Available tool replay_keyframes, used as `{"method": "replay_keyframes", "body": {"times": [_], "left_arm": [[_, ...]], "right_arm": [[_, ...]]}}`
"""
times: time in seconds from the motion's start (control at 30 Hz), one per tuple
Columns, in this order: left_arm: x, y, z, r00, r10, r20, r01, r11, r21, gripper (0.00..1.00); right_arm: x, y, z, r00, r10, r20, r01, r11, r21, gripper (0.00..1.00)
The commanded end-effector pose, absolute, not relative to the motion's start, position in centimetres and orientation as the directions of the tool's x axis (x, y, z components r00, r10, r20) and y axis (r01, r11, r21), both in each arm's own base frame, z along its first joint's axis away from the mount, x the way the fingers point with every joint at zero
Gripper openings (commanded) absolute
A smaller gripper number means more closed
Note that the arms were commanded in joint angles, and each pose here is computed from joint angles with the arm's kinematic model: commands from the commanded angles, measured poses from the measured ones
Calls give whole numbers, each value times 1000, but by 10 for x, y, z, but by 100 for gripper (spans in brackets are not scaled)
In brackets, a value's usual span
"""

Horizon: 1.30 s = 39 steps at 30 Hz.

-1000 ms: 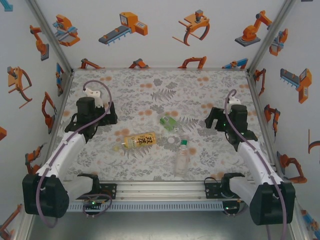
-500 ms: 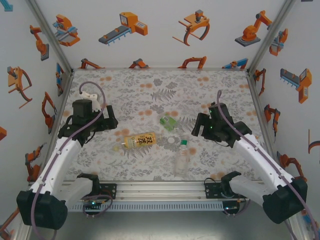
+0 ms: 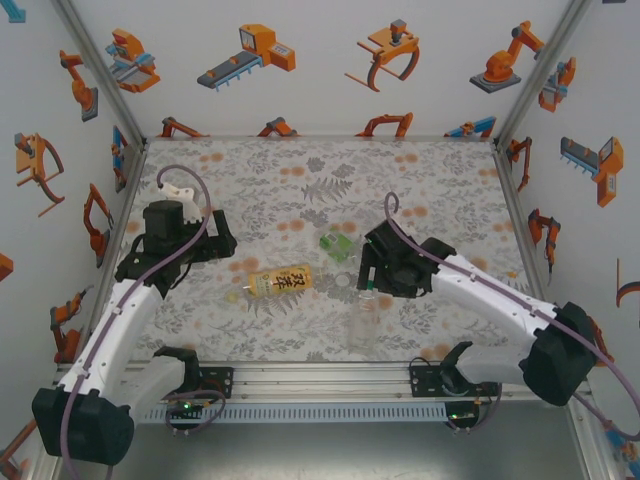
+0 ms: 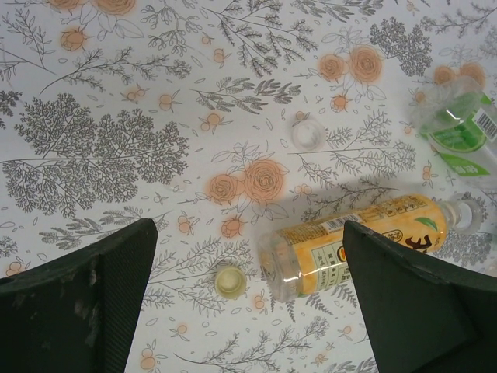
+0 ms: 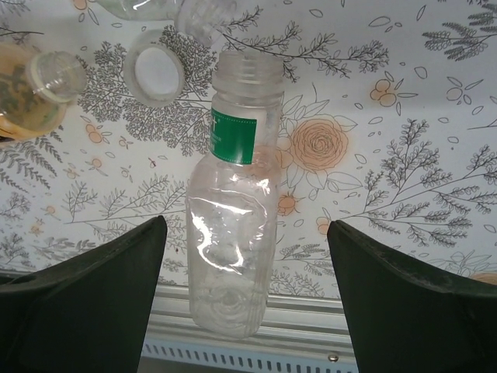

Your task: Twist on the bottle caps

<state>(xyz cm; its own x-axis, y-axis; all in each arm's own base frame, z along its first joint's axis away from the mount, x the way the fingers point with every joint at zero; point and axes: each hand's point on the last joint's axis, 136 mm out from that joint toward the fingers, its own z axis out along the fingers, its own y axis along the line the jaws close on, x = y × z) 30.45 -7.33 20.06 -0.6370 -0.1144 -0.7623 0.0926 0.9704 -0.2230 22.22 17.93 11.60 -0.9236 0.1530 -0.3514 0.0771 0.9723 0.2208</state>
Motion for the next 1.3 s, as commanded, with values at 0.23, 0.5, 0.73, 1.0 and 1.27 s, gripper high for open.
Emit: {"method": "replay_keyframes", "body": {"times": [0.23,0.5,0.73,1.0,1.27], "left_arm": [[307,-74,200,-634,-97,-767,103,972,-209,97],[307,-75,198,-641,-93,-762,107,972,-208,97],[308,-77,193,-661,-91,-745,107,971,-214,97],[309,-80,185,-716,-116,-688,76,967,-242,97],[296,-92,199,-719,-78,-690,158,949,-271,97]], "right_arm": [[222,190,98,-925,176,-337,122,977,176,79],[220,211,70,-940,167,-297,116,976,183,79],[215,210,47,-944,176,-279,140,980,141,70],[212,203,41,-942,180,-283,147,980,134,56],[210,195,79,-919,192,-345,129,972,197,40]]}}
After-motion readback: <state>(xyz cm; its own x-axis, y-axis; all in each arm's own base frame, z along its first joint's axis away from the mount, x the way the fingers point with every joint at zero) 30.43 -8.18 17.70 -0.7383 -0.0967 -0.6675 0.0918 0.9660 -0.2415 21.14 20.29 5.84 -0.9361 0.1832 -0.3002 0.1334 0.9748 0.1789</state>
